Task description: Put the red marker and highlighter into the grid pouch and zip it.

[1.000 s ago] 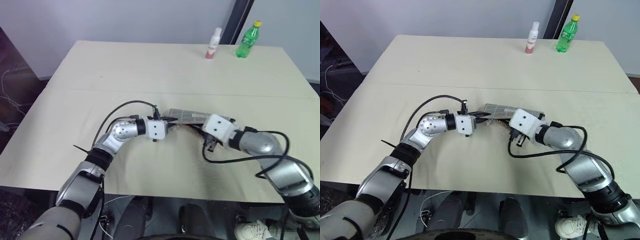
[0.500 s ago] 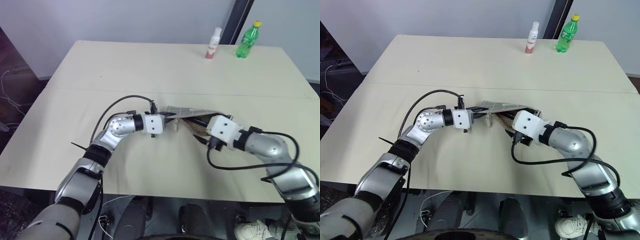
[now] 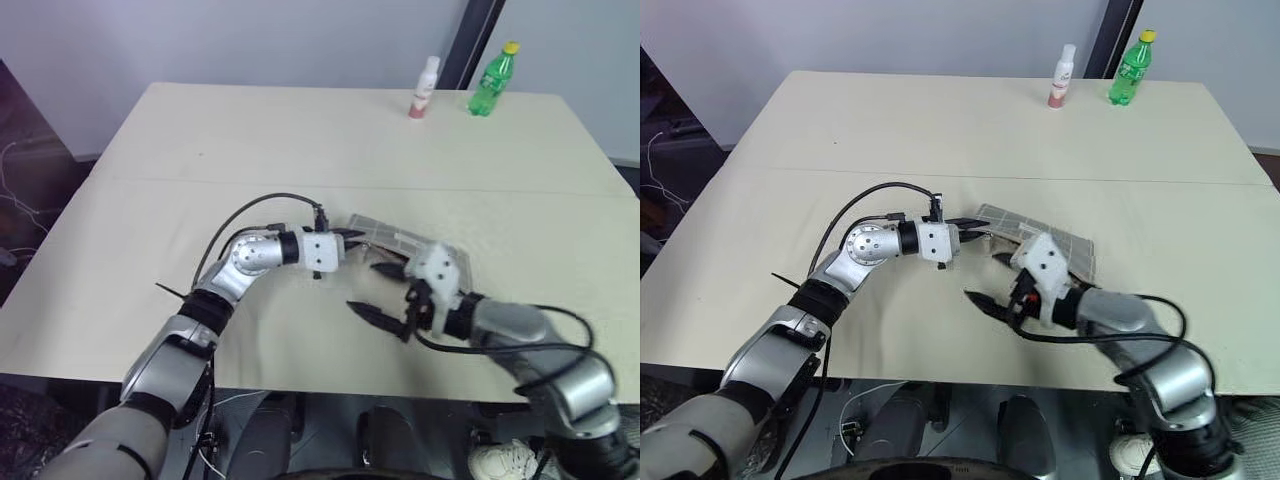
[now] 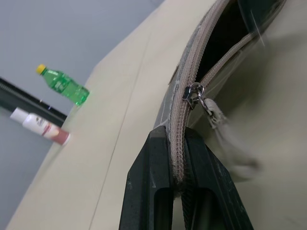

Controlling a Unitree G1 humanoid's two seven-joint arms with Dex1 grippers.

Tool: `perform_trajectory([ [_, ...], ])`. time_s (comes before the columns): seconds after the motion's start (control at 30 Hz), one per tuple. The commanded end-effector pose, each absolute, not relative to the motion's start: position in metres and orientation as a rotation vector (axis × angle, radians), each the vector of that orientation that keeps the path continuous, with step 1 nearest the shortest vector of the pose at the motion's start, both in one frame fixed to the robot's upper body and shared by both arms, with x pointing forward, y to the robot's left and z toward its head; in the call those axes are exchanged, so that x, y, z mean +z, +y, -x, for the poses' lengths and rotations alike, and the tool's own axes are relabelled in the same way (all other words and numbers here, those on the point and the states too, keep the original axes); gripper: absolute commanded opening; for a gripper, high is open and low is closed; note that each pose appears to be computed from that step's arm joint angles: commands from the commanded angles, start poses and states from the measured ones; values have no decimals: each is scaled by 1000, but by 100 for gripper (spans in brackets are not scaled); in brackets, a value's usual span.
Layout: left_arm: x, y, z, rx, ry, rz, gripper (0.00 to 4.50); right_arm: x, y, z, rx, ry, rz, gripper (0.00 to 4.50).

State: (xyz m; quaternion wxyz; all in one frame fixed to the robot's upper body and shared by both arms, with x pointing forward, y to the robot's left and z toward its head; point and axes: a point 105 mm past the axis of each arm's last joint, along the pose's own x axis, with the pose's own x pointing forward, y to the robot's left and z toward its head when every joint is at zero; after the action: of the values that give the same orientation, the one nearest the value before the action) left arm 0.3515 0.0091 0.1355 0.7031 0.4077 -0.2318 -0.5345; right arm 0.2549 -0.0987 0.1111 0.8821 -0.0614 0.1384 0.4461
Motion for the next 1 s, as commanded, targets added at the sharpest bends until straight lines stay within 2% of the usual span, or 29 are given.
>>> perform_trajectory([
  [0.03,151,7,-352,-1180,-591,-967,0,103,-101,-272,829,293,78,423],
  [0.13,154,9,-354,-1165,-600,-988,0,98,-105,-285,758,295,17,423],
  [0.37,154,10,-353,-1151,-609,-997,0,114,-111,-306,631,213,-140,423],
  [0.5,151,11,-353,-1150,-603,-994,0,127,-99,-307,650,170,-272,423],
  [0.67,149,11,-353,-1149,-598,-994,0,128,-88,-303,693,180,-293,423],
  [0.77,149,11,-352,-1150,-601,-990,0,125,-87,-309,670,191,-296,346],
  [0.83,149,10,-352,-1150,-602,-985,0,126,-87,-314,653,186,-303,249],
  [0.97,146,10,-350,-1152,-599,-982,0,123,-90,-317,623,196,-293,28],
  [1.0,146,10,-350,-1152,-598,-982,0,122,-91,-317,619,198,-293,3],
])
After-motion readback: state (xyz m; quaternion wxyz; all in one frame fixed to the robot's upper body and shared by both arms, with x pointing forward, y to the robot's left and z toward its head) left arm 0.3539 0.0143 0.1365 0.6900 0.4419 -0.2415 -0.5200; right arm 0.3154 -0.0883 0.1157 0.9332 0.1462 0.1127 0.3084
